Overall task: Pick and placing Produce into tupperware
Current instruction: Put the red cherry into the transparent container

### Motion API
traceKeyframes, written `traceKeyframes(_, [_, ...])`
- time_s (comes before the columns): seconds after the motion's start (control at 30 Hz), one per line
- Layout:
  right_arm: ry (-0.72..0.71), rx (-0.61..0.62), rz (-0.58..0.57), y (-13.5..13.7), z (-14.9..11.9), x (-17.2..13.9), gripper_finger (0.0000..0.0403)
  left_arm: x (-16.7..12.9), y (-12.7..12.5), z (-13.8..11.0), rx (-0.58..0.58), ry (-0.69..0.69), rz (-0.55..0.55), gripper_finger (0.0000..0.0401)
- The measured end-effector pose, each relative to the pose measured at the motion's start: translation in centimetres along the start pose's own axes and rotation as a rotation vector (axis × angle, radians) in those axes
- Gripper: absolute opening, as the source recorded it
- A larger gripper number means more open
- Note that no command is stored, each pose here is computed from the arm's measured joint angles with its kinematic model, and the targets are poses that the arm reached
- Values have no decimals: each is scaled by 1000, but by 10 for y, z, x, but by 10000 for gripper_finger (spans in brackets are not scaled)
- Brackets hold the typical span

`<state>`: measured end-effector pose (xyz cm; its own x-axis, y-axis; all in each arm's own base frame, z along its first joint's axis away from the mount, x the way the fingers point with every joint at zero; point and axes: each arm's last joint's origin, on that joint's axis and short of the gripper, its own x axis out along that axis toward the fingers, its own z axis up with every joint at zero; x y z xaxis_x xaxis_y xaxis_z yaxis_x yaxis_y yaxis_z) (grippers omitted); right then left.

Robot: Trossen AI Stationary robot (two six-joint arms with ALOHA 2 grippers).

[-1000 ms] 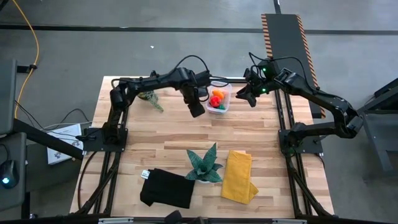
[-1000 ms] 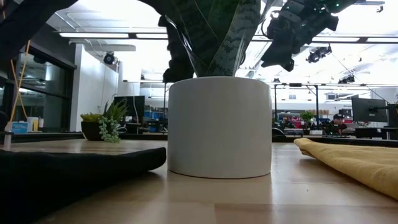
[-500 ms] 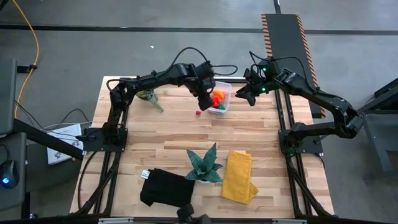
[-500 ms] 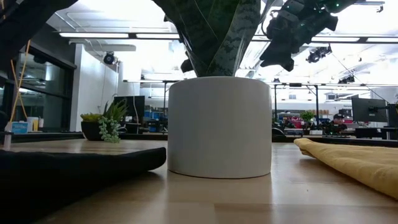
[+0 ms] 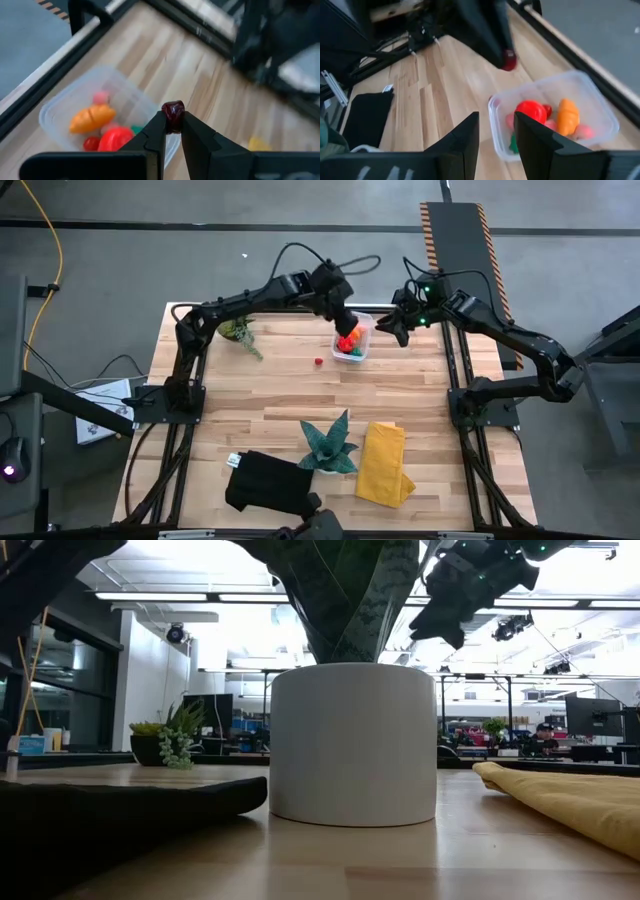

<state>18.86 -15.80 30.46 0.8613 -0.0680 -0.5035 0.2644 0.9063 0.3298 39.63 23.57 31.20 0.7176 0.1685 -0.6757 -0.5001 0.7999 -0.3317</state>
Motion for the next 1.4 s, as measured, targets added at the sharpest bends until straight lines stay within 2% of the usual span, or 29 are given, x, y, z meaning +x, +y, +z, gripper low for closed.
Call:
traceKeyframes(0.4, [-107, -99, 1, 1, 12, -1, 113, -10, 10, 32, -212, -252, -179, 42])
traceKeyframes(0.7, [-182, -131, -143, -3, 20, -2, 113, -15, 11, 43, -379, -331, -265, 42])
traceKeyframes(1.1, [-309, -137, -199, -3, 32, -5, 113, -22, 17, 52, -434, -387, -345, 42])
traceKeyframes(1.4, [-330, -124, -200, -2, 34, -6, 113, -22, 16, 52, -427, -376, -361, 42])
